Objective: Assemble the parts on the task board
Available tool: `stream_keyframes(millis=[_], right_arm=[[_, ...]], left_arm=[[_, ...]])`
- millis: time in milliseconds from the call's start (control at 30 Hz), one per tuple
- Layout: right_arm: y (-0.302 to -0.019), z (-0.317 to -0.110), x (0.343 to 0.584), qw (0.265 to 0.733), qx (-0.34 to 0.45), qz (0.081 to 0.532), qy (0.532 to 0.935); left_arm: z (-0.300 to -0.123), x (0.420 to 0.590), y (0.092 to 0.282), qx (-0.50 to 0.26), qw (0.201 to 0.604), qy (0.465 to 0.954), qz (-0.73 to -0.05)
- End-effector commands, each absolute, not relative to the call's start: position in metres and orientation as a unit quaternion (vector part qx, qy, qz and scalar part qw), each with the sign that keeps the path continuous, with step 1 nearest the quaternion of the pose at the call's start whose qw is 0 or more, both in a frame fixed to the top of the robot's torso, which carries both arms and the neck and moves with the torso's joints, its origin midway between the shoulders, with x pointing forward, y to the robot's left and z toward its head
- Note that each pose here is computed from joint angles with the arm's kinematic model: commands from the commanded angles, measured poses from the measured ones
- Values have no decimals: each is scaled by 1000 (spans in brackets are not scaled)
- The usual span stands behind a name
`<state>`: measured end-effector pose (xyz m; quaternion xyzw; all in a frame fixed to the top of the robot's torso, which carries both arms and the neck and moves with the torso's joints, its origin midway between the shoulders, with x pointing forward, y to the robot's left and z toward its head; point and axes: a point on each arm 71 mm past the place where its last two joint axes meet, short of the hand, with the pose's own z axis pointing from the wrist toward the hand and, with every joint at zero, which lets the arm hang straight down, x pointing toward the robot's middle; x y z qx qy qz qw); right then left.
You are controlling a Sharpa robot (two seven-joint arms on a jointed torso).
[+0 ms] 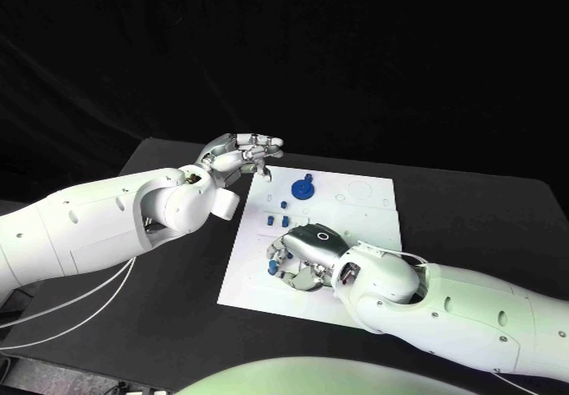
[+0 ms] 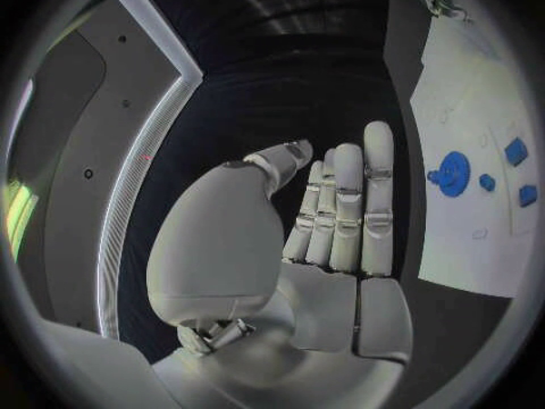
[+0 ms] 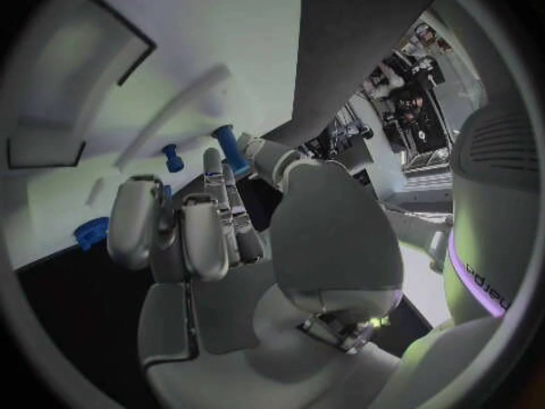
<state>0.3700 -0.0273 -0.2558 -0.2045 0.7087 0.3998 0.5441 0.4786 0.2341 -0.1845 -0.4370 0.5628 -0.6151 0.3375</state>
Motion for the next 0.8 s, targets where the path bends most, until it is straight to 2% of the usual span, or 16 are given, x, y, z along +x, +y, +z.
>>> stream_keyframes(millis=[33,267,433,533,633,800], right_arm=[[-31,-252,369,557,-183,414,697],[-55,-236,368,579,-130,448,668],[-89,-218,375,584,-68,468,660],[-113,-212,382,572,-22,459,679],[-146,-208,392,547,36,430,717],[-201,-211,397,512,87,370,771]], left_arm=[[-184,478,232,-431,330,564,-622],[-184,478,233,-431,330,565,-621],[-184,478,233,-432,330,565,-621],[-185,479,234,-432,330,566,-620],[-185,478,235,-433,330,566,-619],[-186,478,234,-432,328,567,-619]])
